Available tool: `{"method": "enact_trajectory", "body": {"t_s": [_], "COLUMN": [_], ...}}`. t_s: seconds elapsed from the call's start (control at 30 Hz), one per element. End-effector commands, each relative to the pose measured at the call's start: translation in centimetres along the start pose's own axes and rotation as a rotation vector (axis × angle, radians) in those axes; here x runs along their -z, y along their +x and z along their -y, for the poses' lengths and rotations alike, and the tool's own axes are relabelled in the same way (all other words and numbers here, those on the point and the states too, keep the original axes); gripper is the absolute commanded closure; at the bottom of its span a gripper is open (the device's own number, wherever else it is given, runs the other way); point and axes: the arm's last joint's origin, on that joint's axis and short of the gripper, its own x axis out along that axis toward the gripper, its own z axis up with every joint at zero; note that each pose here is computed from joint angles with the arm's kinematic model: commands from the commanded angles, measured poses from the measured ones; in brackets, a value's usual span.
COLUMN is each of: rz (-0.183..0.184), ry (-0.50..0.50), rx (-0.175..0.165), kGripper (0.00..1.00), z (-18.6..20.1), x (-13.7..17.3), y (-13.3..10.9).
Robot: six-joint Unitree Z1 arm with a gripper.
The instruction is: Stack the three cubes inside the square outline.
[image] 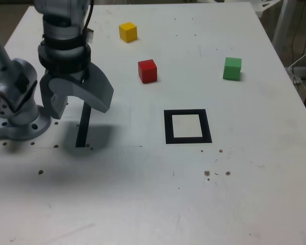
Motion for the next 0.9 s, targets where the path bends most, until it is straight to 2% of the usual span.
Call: {"method": "enact_trajectory", "body": {"t_s": [0.0, 0.87], "rz": [-0.001, 0.003], "ry": [0.0, -0.002], "rx": [-0.001, -0.008], "kGripper": [0.01, 0.01], "z": [-0.03, -0.07], "x": [0.02, -0.01], "y": [0.02, -0.35]}}
